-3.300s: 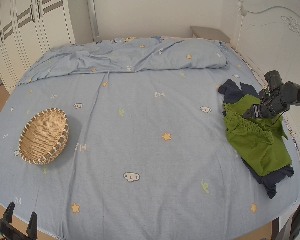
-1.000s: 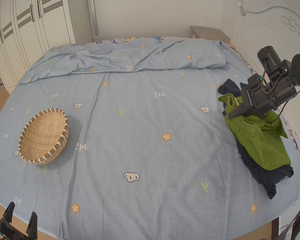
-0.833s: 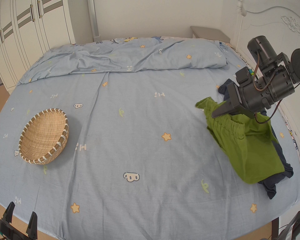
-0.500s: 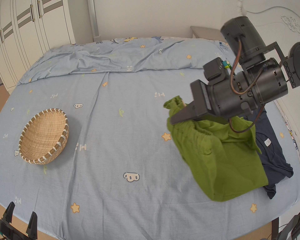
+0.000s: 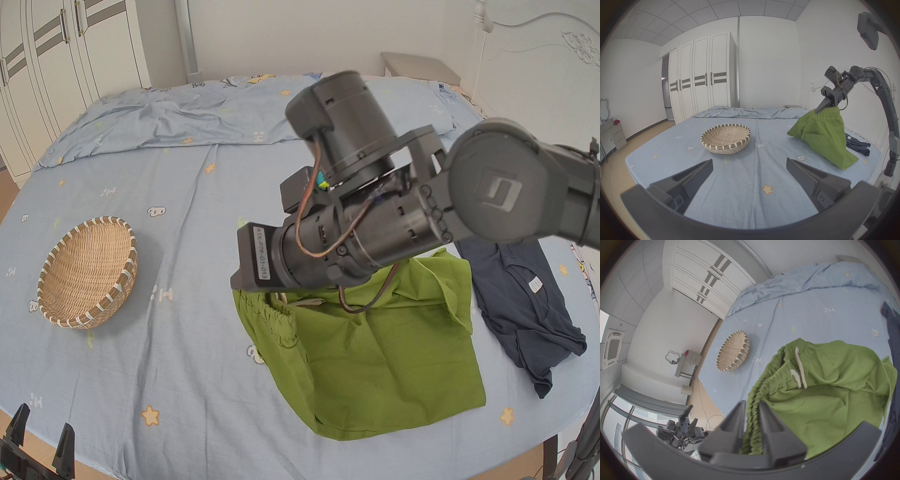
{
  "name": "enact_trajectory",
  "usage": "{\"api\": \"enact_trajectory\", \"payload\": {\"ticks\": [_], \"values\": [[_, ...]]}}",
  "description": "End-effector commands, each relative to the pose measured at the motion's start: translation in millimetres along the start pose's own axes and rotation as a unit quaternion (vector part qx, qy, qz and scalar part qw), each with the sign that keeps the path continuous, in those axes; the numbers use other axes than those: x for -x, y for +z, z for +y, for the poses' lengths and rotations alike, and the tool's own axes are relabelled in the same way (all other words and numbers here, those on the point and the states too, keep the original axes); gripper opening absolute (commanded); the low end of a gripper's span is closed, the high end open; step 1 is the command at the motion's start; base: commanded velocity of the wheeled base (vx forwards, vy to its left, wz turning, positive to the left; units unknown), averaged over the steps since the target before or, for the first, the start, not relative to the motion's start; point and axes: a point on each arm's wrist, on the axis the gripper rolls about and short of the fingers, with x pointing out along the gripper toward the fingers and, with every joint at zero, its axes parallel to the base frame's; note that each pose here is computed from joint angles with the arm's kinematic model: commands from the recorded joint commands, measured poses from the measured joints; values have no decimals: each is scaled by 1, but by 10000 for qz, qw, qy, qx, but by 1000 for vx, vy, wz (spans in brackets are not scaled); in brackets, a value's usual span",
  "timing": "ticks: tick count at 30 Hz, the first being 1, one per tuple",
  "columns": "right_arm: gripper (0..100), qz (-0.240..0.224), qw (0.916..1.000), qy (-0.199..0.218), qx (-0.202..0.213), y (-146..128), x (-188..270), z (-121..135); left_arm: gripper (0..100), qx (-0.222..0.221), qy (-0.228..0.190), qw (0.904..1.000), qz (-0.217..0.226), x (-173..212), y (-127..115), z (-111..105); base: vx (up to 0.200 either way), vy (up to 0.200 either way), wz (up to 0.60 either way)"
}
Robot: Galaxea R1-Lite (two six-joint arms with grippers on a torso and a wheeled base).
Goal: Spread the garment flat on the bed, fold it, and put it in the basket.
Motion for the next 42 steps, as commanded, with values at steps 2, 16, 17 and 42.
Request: {"api": "enact_trajectory", "payload": {"ticks": [2, 16, 17, 42], "values": [[100, 299, 9994, -152, -27, -7, -29, -8, 100, 2, 4, 10000, 44, -1, -5, 0, 0, 0, 0], [100, 404, 9980, -440, -214, 2, 12, -29, 100, -21, -4, 10000, 37, -1, -5, 0, 0, 0, 0], [100, 404, 9980, -440, -214, 2, 12, -29, 100, -21, -4, 10000, 37, -1, -5, 0, 0, 0, 0], [100, -1411, 9810, -184, -1318, -86, 153, -171, 0, 1456, -798, 9653, -2017, 22, 189, 3, 0, 0, 0]]}}
